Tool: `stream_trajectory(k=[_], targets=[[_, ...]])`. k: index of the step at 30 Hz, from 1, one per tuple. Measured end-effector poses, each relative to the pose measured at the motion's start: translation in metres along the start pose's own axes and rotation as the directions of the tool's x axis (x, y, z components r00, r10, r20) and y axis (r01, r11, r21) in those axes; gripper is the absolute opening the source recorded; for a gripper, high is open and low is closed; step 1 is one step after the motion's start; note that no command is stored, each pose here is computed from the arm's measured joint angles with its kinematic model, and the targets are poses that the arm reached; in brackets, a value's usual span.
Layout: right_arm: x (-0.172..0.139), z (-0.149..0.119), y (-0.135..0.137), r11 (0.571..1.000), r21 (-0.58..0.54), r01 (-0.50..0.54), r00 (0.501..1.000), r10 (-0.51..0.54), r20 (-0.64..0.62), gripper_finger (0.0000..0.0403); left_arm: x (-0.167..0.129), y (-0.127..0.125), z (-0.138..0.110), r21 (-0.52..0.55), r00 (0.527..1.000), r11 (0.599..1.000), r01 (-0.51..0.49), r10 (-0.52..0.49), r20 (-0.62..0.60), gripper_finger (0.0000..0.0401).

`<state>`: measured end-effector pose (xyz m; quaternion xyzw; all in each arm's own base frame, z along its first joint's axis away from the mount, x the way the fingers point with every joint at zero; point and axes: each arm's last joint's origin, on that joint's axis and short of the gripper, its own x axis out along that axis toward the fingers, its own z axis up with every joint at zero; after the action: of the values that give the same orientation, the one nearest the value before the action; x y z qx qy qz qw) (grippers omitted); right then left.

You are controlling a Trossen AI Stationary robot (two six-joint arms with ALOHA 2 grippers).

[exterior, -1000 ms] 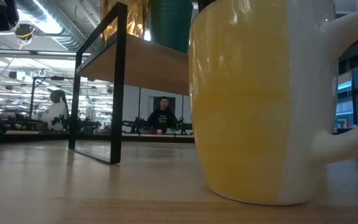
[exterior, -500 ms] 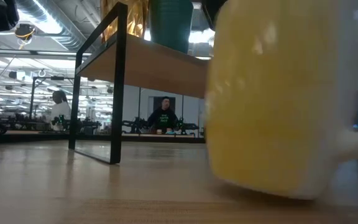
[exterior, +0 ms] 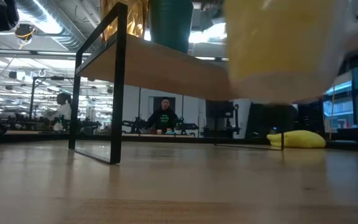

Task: Stack small to large cups/mugs on shelf
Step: Put the yellow mug on the shelf

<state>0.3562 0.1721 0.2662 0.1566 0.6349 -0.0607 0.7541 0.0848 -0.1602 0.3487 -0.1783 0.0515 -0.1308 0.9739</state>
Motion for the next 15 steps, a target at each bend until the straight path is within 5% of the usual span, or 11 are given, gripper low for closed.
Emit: stream_trajectory(k=[6, 15], targets=[[-0.059, -0.004, -0.013, 0.982, 0.029, 0.188, 0.982, -0.187, -0.030, 0.0021, 0.000, 0.000, -0.001, 0.009, 1.000, 1.000, -0.004, 0.004, -0.006, 0.0000], [-0.123, 0.020, -0.062, 0.932, 0.255, 0.258, 0.911, -0.322, 0.257, 0.0020, 0.000, 0.001, -0.001, -0.010, 1.000, 1.000, -0.011, 0.011, -0.001, 0.0000]])
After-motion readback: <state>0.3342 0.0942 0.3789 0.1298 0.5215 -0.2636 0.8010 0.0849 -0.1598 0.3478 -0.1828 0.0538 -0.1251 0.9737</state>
